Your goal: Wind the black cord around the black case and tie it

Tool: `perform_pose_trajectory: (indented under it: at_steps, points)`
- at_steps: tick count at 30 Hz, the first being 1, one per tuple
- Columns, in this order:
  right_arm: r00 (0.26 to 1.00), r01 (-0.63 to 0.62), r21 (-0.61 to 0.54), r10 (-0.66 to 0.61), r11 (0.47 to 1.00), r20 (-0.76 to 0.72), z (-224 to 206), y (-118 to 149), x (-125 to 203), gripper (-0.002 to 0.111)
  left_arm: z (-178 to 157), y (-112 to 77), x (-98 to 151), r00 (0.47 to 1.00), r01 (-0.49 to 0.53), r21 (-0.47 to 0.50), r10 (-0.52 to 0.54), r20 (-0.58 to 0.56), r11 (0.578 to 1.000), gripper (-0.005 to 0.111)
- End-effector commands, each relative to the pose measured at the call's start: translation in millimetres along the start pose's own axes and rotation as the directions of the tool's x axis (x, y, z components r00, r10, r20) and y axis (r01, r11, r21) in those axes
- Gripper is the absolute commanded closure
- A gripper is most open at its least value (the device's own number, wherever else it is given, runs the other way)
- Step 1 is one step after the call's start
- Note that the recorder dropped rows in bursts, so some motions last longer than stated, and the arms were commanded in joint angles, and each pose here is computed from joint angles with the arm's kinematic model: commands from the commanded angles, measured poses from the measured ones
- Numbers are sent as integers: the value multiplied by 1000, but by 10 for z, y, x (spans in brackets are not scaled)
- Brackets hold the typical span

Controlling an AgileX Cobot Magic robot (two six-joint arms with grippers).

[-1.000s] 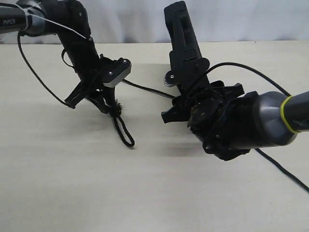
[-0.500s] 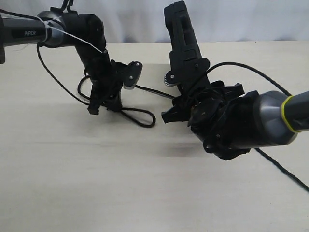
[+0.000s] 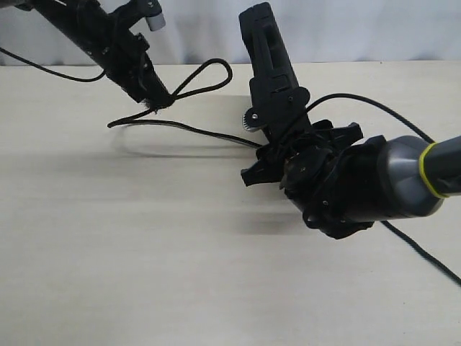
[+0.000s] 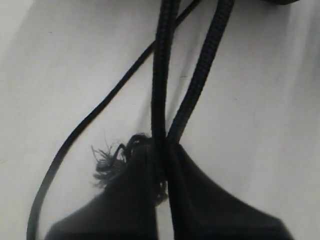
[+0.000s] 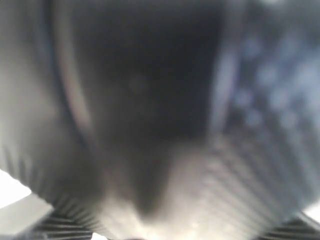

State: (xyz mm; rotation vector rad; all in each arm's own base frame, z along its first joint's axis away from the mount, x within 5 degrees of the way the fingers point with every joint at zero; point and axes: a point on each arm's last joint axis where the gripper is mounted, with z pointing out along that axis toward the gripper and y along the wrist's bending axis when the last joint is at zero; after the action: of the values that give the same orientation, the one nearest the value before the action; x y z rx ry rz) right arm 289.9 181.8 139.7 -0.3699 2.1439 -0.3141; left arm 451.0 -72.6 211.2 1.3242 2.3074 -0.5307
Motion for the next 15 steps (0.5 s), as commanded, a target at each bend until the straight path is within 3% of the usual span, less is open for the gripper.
perform_pose_trajectory:
  at_steps: [1,5,11,13,15]
  points:
    - [989,-37,-176,11,984,-150,47,205,251,104,179,169,-116,992,102,99,-109,67,990,107]
    - [988,-38,-179,10,983,-151,47,209,253,104,227,145,-248,989,118,102,-126,81,988,107]
    - [988,-13,-194,-17,981,-151,44,219,256,104,468,-212,-558,997,1,160,-13,77,987,107]
    - [988,18,-203,-48,979,-146,43,223,258,104,459,-189,-545,997,-6,149,-6,79,989,107]
    - [979,126,-232,-158,965,-125,40,235,262,104,392,-132,-602,991,-36,66,28,129,997,107]
